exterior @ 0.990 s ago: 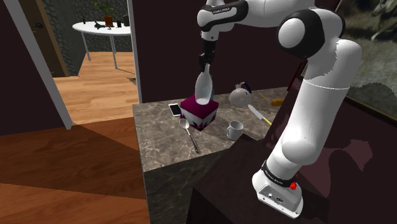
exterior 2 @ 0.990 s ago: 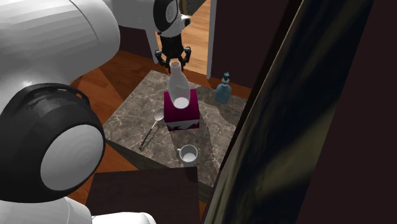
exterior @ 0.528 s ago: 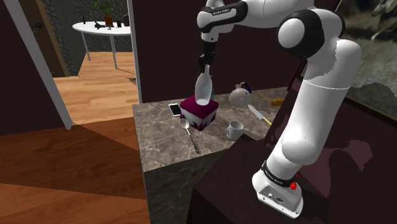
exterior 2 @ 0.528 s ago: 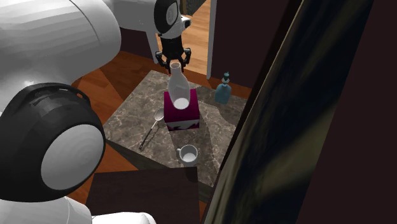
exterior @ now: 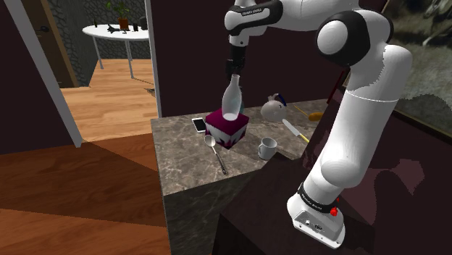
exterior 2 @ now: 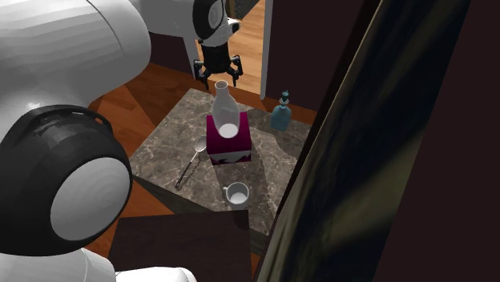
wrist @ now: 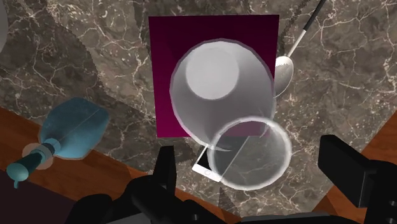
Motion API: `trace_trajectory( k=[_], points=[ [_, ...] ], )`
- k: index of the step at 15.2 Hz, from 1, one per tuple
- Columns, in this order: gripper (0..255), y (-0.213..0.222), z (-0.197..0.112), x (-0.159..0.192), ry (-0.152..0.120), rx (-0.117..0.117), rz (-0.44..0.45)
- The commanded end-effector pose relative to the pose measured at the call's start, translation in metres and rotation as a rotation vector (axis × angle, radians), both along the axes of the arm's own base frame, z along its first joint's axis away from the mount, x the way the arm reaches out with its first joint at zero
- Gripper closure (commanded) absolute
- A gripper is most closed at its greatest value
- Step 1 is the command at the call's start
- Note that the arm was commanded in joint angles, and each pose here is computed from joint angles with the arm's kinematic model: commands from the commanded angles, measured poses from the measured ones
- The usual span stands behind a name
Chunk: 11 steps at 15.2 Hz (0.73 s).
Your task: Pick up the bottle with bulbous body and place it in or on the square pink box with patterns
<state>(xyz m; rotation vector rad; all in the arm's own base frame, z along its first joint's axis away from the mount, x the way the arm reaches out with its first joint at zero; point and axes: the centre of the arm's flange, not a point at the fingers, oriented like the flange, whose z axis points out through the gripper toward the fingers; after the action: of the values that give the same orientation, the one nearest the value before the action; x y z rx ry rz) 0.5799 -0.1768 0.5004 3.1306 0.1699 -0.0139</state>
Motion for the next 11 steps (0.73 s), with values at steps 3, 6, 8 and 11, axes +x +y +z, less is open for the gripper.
trace_trajectory(
  k=[3,6,8,11],
  points=[
    [0,-0.001,0.044,0.001,0.0,0.0,0.0],
    [0,-0.001,0.044,0.001,0.0,0.0,0.0],
    [0,-0.001,0.044,0.001,0.0,0.0,0.0],
    [0,-0.001,0.044,0.001,0.0,0.0,0.0]
  ],
)
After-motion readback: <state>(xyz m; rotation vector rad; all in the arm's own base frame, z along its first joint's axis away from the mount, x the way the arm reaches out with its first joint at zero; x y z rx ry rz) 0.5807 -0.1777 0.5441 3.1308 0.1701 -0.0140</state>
